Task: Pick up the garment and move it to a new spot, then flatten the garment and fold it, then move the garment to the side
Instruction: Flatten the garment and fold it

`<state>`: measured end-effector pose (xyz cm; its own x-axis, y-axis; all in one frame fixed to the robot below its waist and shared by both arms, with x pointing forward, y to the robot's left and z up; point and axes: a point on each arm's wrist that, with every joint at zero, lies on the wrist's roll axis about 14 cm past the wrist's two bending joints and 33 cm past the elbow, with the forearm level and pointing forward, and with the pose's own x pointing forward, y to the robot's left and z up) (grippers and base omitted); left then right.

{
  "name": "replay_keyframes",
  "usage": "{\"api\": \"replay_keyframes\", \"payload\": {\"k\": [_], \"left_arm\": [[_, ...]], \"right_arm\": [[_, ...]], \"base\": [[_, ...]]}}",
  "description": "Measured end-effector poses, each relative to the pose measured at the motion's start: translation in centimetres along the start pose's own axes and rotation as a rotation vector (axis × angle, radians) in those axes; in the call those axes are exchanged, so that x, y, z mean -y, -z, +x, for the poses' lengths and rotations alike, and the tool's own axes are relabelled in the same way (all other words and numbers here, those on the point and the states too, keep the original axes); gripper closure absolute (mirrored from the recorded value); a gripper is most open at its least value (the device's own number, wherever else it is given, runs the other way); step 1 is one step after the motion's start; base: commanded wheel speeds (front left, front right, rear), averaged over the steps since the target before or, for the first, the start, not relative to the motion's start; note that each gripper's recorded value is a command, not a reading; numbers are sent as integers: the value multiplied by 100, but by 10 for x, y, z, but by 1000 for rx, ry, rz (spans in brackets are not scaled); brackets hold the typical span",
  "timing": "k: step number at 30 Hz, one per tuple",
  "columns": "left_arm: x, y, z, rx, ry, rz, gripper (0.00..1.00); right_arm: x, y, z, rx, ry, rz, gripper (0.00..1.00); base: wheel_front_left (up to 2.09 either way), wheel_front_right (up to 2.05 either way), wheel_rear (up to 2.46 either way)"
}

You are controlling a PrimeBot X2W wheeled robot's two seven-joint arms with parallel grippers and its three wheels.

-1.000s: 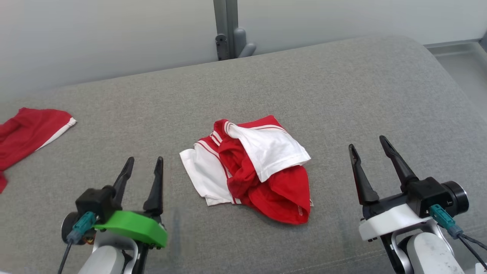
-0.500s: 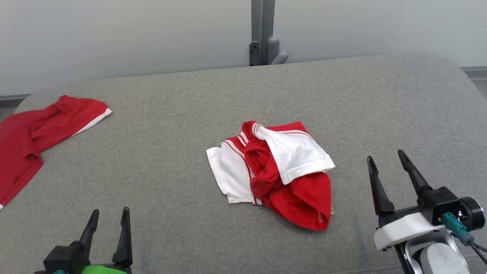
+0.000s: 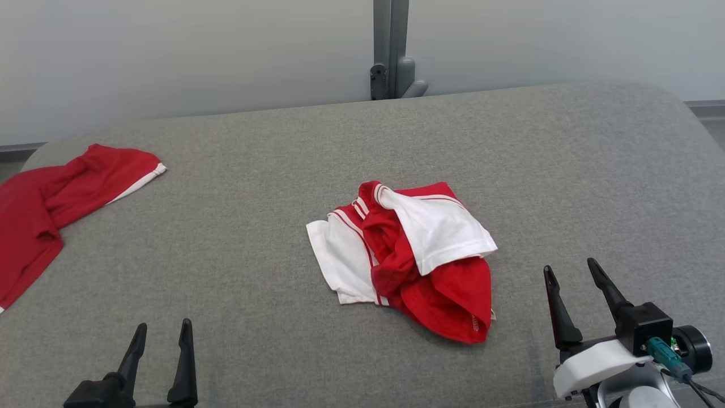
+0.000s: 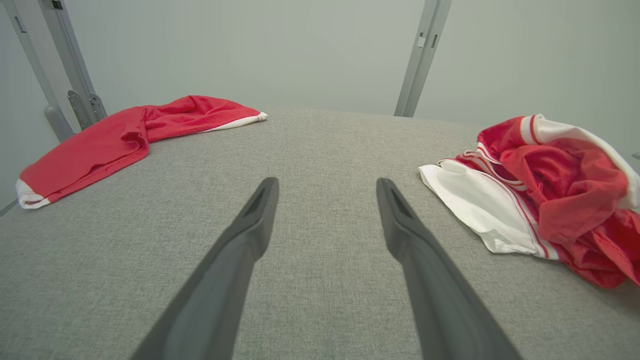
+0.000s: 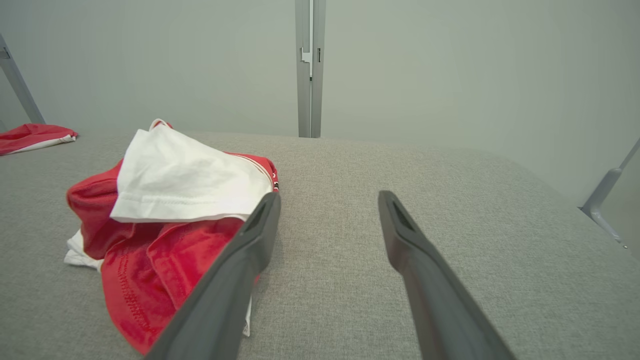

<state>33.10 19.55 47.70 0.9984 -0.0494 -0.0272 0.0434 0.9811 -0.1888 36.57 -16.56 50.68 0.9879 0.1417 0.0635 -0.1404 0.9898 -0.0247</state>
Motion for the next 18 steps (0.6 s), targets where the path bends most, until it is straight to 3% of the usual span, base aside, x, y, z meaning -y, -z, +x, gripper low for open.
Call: {"api": "replay_keyframes", "payload": {"k": [18], "left_arm": [[-3,5,3,-8,-7,6,0]], "right_arm": [[3,-2,1,6,5,-7,0]], "base": [[0,0,0]]}}
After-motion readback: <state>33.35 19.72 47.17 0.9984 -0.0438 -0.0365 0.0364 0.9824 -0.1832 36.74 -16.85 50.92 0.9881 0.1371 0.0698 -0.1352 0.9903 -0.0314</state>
